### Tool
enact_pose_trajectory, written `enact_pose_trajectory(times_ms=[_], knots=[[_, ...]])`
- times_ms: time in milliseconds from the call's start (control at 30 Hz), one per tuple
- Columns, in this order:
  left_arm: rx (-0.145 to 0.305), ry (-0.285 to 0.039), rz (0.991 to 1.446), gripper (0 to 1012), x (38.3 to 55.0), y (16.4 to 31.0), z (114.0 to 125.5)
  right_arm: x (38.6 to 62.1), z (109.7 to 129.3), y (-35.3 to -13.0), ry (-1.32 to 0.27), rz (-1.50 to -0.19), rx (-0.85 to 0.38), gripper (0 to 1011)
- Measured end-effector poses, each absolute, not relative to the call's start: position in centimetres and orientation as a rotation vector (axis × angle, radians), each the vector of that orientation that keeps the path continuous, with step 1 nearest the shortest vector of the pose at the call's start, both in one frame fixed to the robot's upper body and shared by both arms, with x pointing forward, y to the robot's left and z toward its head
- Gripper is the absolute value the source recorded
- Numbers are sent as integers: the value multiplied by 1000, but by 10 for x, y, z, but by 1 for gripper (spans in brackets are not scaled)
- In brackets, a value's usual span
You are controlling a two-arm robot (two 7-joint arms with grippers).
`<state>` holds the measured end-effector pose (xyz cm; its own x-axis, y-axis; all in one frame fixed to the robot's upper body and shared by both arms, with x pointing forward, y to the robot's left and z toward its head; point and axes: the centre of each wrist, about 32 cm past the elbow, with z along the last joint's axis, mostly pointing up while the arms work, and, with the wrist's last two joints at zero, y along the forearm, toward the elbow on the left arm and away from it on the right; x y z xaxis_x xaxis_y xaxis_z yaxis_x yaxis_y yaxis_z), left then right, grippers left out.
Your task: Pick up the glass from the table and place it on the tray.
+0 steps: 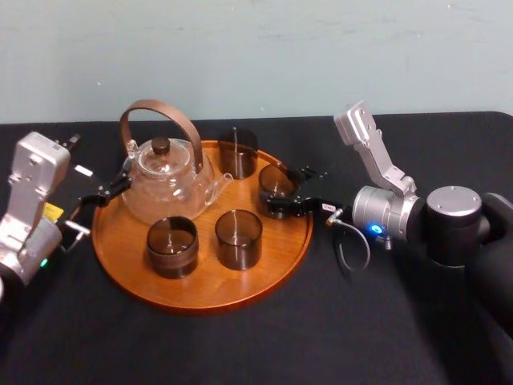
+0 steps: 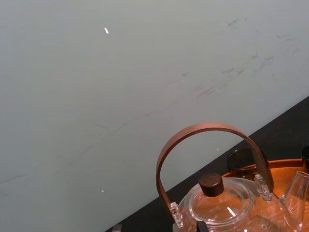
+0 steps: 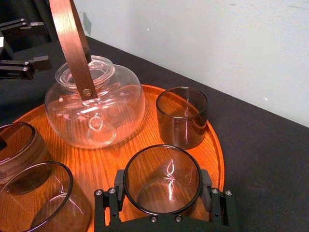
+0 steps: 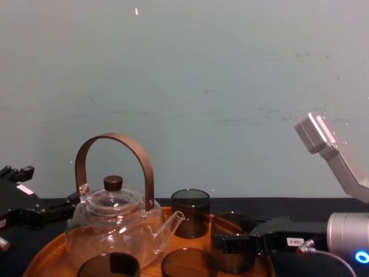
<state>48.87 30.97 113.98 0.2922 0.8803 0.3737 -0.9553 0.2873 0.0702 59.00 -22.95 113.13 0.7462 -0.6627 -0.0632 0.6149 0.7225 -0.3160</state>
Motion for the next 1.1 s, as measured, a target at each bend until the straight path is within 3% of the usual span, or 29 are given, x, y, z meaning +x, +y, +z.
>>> enact_pose_trajectory(times_ms=[233, 767, 1100], knots=[[304, -285, 1248, 1001, 489, 310, 1140, 590, 1131, -230, 177, -709, -284, 1000], [304, -285, 1248, 1001, 489, 310, 1140, 584, 1137, -233, 159, -712, -247, 1002], [304, -285, 1248, 1002, 489, 310, 1140, 573, 1156, -241, 113, -723, -213, 1002]])
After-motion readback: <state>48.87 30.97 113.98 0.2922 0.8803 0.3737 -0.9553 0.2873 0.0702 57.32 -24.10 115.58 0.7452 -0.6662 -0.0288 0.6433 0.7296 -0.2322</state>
